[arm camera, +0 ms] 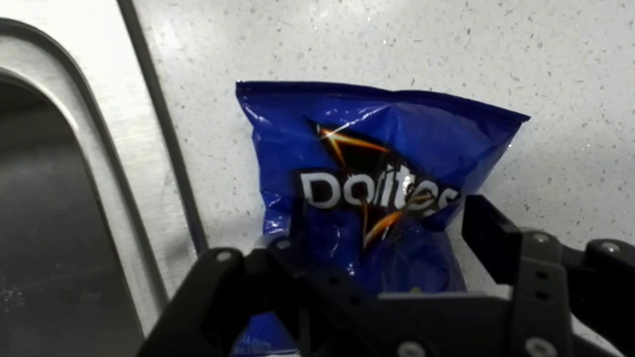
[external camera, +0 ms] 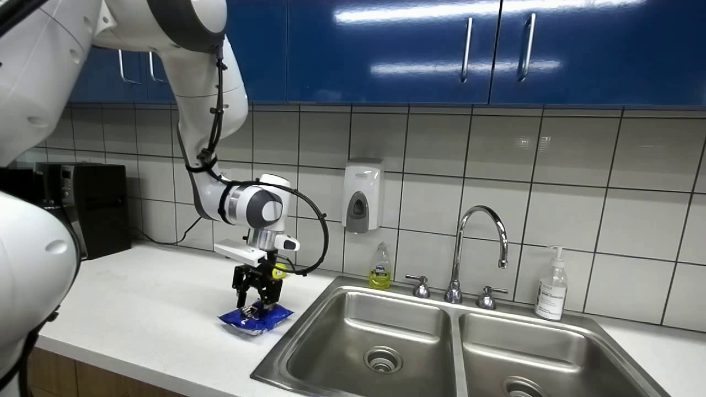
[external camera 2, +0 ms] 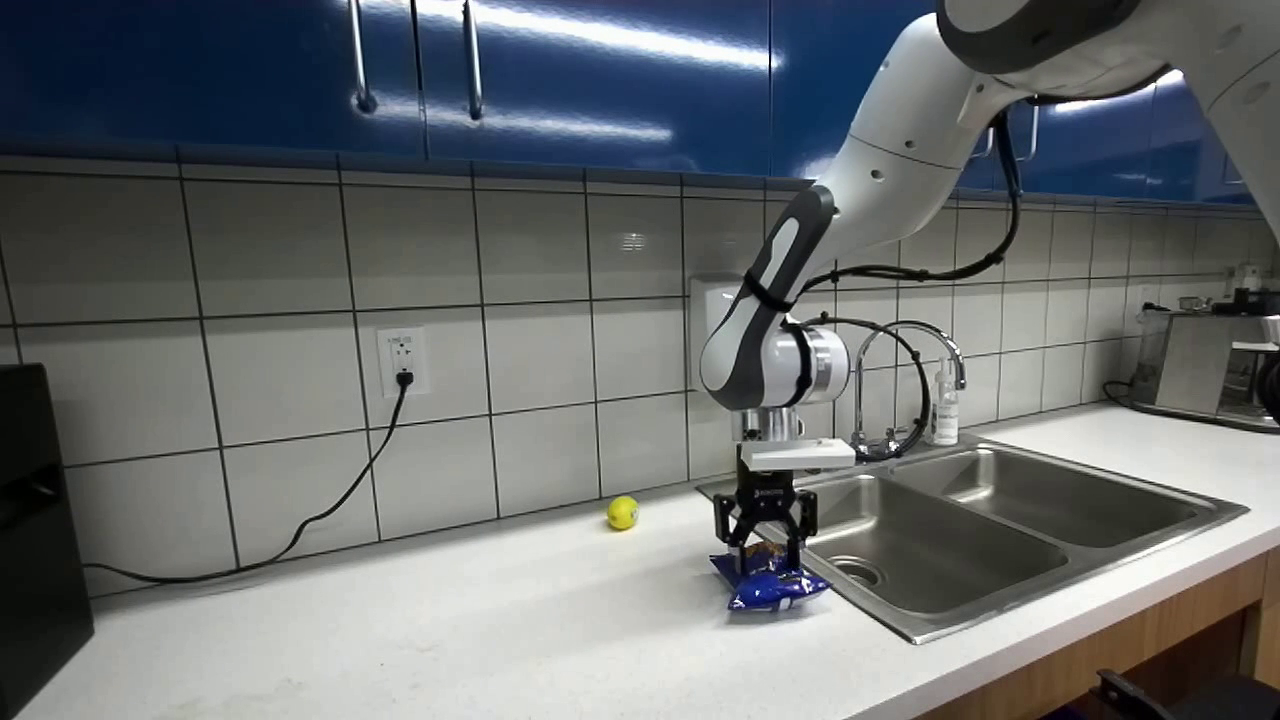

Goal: Place the pack of doritos inside the sink

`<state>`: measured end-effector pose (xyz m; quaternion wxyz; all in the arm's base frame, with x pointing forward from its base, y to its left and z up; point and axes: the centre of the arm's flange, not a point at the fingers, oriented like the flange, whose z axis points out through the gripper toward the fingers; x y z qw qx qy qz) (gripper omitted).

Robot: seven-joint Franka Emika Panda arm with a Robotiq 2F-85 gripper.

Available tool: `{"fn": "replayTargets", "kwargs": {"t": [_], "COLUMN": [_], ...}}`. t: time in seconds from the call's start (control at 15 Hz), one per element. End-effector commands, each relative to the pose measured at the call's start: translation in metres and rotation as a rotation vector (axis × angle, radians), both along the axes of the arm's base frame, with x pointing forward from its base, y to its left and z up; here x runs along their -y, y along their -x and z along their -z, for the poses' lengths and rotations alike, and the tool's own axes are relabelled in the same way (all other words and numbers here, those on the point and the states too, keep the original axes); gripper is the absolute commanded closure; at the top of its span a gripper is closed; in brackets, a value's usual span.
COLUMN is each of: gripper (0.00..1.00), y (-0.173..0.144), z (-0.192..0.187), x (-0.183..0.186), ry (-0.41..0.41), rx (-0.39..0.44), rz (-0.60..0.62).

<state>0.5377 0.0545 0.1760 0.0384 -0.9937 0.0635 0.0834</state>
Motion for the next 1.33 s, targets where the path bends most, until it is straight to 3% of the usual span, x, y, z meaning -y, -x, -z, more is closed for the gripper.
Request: {"fn": "replayTargets", "kwargs": {"t": [0.0,0.4,1.27], "gripper": [0.51,0.97,1.00], "y": [-0.007,-0.007,-0.015], "z": [0.000,0.001,-0.019], "x": [0.002,0.003,0.000], "ry": [-0.003,-0.009,-0.018], "rx": [0.006,0.005,0.033], "rz": [0.017,0.019,0.013]}}
